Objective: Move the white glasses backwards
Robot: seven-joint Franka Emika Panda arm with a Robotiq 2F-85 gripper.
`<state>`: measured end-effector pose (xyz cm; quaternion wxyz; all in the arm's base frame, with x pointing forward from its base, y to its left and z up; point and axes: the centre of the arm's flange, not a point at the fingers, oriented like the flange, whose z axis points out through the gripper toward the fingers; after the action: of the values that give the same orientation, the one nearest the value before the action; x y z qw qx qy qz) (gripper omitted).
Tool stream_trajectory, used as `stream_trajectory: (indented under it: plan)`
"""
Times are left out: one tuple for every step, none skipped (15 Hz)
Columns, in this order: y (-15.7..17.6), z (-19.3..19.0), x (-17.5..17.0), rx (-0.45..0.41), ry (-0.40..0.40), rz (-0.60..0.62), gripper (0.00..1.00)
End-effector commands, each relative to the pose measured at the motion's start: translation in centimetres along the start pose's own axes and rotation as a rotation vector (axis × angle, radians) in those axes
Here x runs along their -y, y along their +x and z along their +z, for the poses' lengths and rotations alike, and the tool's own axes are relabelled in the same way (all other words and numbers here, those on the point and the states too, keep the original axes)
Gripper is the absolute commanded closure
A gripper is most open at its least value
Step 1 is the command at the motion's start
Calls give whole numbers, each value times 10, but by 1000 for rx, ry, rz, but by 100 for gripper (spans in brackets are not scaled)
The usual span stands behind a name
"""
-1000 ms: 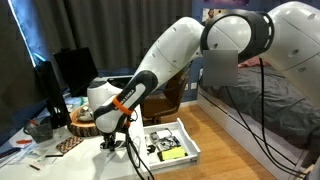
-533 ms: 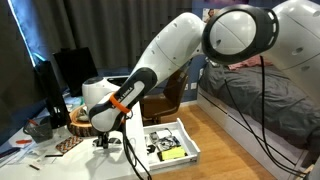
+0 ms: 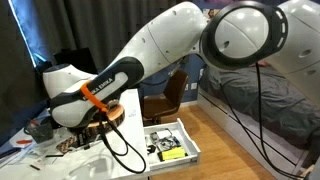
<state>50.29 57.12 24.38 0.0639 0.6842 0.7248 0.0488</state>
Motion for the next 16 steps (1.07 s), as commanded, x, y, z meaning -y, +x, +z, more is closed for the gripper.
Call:
stream_trajectory:
  plan:
    - [6, -4, -2, 11, 2, -50, 94]
    - [10, -7, -4, 17, 4, -84, 94]
    - [13, -7, -7, 18, 3, -102, 94]
    - [14, -6, -8, 17, 2, -110, 94]
    - [14, -3, -10, 17, 2, -114, 94]
    - [14, -2, -10, 18, 2, -115, 94]
    - [14, 0, -11, 18, 2, -116, 94]
    - [14, 0, -11, 17, 2, -116, 98]
    - [22, 2, -13, -20, -21, -141, 98]
    - [32, 3, -15, -42, -34, -171, 98]
    - [47, 3, -18, -70, -54, -216, 98]
    - [60, 5, -19, -101, -77, -263, 98]
    - [73, 6, -20, -128, -102, -309, 98]
    - [83, 8, -20, -132, -114, -364, 98]
    - [93, 10, -19, -142, -132, -412, 98]
    - [101, 13, -17, -147, -143, -463, 98]
